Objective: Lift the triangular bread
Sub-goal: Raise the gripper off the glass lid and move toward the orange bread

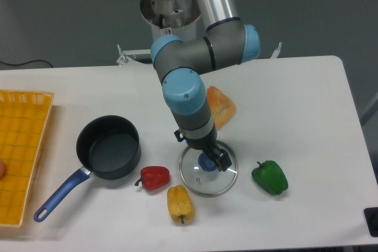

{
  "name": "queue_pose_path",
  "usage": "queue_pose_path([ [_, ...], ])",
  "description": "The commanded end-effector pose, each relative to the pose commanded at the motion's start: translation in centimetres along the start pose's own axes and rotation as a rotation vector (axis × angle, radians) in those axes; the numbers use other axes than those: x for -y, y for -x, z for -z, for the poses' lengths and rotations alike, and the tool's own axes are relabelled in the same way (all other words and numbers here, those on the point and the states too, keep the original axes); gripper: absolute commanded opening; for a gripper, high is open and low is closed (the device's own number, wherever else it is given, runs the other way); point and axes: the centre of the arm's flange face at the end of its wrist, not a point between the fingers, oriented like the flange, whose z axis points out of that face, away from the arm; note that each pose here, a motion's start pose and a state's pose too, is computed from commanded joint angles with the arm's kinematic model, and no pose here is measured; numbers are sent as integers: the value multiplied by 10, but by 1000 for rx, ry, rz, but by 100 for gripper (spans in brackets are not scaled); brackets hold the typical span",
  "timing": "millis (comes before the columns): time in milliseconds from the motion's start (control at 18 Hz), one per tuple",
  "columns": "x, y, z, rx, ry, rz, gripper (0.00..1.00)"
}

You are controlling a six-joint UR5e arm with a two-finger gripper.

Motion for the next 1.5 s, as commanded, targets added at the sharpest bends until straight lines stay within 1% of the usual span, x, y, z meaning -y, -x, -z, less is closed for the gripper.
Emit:
queue_pose_path([
  [167,-14,3,9,-14,-47,24,100],
  [278,-20,-1,2,-52,-58,42,100],
  [389,-29,-19,-5,-73,-51,50,100],
  [500,-43,-33,-24,-115,-44,58,100],
  [722,-49,-44,-34,-140,-34,44,100],
  [944,-52,-64,-50,-176,-17,-36,100],
  [1056,-57,-72,-53,-189,-13,-90,100],
  [1167,-66,-78,-57,-190,27,-199,100],
  [1222,-70,-78,-59,-192,43,-237,100],
  [1278,-71,-77,-59,-192,46,-257,100],
  [1444,-75,-84,-64,-210,51,-261,100],
  [1500,-77,-84,-64,-211,54,-276,100],
])
